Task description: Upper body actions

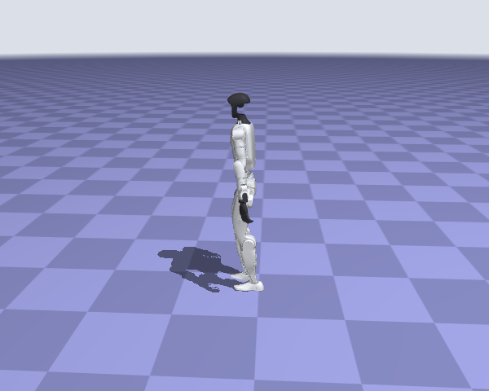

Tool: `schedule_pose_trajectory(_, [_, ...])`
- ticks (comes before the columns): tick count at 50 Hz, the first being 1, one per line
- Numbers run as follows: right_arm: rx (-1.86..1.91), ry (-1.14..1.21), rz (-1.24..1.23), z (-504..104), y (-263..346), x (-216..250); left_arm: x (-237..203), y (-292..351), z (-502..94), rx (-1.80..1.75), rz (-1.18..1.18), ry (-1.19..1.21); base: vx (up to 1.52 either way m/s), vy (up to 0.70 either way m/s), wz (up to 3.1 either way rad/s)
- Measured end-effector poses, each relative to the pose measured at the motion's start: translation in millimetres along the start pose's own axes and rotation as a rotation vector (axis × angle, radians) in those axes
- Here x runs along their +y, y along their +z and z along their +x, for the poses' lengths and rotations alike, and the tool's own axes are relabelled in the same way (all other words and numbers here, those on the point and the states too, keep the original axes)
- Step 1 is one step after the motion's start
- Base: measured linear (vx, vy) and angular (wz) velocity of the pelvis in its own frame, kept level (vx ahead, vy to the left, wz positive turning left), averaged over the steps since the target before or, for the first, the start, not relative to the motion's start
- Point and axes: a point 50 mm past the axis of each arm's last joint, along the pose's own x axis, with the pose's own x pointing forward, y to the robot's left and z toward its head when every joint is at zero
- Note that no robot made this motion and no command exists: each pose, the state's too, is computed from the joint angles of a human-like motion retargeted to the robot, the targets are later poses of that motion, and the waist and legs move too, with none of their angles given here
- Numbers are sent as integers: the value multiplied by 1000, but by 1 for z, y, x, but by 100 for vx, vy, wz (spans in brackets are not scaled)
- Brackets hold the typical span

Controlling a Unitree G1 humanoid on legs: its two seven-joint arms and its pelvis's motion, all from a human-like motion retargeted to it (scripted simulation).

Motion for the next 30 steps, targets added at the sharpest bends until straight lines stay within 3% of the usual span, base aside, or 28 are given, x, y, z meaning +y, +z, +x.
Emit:
schedule_pose_trajectory(10, [34, 2, 21, -2, -11, 4, 24, 5, -1, -1, 53, 56, 6, 9, -2])
schedule_pose_trajectory(22, [284, 80, 66, -22, -75, 30, 20, -9, 0, 37, 35, 17, 19, -1, 36])
schedule_pose_trajectory(30, [317, 100, 78, -27, -86, 35, 19, -19, 0, 71, 88, 0, 29, -11, 5])
